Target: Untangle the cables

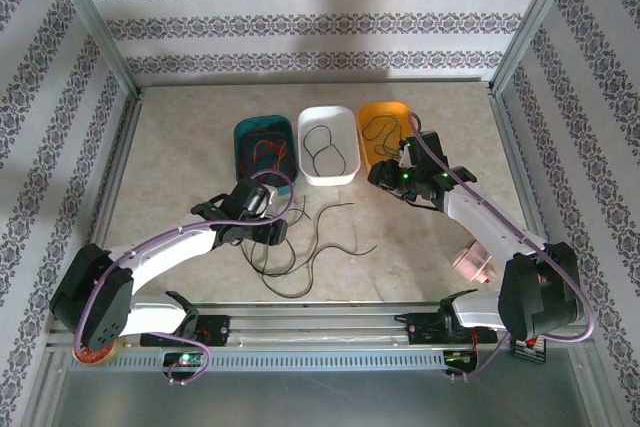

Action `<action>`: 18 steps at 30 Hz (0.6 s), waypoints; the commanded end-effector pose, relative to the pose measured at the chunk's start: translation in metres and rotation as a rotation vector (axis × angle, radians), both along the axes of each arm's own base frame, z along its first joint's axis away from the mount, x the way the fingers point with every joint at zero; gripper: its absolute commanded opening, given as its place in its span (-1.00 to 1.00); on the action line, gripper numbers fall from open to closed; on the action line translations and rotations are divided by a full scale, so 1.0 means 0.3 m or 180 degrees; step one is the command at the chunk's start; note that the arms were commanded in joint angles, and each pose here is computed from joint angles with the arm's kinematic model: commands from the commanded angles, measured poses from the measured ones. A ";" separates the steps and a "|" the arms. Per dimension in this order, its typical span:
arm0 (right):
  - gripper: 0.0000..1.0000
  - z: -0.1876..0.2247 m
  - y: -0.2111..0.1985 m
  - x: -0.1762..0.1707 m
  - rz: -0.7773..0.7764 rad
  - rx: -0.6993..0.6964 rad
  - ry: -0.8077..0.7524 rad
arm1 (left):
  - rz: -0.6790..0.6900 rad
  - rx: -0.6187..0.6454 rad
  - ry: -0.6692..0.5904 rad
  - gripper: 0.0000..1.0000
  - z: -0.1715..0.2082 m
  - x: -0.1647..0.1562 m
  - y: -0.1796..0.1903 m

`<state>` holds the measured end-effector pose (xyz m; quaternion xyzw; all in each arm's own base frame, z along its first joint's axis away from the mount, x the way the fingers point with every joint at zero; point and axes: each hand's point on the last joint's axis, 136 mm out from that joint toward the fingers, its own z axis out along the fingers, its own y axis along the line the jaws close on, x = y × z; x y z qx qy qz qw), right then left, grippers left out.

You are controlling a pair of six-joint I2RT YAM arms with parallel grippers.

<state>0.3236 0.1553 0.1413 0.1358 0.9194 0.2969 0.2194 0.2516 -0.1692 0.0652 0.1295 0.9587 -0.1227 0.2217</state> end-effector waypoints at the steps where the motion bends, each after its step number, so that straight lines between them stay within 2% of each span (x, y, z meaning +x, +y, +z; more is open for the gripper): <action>1: -0.14 0.000 0.004 0.008 -0.0018 0.0084 0.0019 | -0.0020 0.0084 0.0243 0.48 -0.012 -0.040 0.023; 10: -0.14 0.000 0.008 0.002 -0.0012 0.0130 0.0023 | 0.0090 0.0524 0.0606 0.34 -0.082 -0.053 0.072; 12: -0.14 -0.002 0.006 -0.002 -0.0013 0.0135 0.0025 | 0.0076 0.0624 0.0644 0.24 -0.087 -0.054 0.079; 18: -0.14 -0.008 -0.004 -0.005 -0.0033 0.0144 0.0027 | -0.0128 0.0655 0.0692 0.09 -0.073 -0.067 0.040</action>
